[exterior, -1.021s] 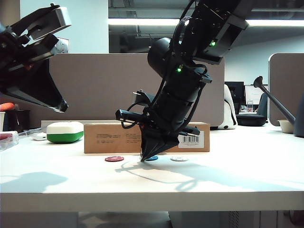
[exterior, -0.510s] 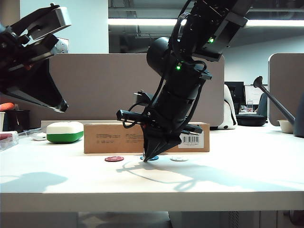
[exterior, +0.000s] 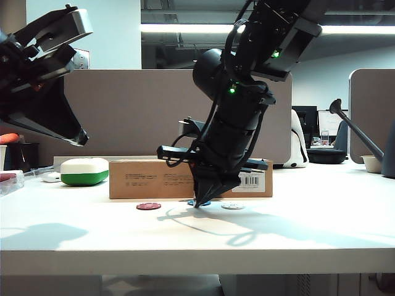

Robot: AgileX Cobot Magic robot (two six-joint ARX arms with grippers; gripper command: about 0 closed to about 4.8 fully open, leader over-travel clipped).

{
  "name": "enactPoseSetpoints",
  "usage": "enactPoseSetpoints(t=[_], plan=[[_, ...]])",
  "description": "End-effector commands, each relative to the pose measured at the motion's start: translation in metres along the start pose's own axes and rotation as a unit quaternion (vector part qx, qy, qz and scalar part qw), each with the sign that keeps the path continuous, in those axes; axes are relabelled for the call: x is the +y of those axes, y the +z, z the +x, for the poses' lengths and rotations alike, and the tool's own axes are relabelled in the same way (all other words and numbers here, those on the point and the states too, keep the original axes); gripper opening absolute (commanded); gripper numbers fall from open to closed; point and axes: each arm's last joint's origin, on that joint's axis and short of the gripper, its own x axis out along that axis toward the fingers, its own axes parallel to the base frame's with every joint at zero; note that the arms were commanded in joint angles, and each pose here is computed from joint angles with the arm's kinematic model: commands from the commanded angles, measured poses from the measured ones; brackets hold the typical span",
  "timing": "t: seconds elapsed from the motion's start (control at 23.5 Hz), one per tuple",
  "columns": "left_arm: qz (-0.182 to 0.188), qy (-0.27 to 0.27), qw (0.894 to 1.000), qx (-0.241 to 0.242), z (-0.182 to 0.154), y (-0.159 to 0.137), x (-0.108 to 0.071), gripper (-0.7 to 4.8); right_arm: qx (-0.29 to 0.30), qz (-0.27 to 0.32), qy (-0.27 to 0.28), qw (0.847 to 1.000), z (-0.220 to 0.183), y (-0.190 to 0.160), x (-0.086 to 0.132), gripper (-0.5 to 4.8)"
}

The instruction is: Push the chip with the highest value in the row forward next to the rectangular box.

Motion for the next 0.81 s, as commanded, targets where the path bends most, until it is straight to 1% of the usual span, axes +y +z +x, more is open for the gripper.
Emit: enactPoseSetpoints(t=[0.04, 0.34, 0.81], plan=[[0.002, -0.001, 1.0, -0.01, -0.0009, 0.0031, 0.0001, -0.05, 0.005, 0.004, -0.016, 1.0, 0.0018, -0.0018, -0.005, -0.05], [0.002, -0.001, 1.0, -0.01, -0.0009, 0.0031, 0.0001, -0.05, -0.009, 0.009, -0.03, 0.999, 0.0019, 0.0014, -0.0097, -0.05], [0.002, -0.001, 1.0, -0.01, -0.0009, 0.0031, 0.0001, -0.05, -0.033, 0.021, -0.023, 0.999, 0.0019, 0.006, -0.0089, -0.05]])
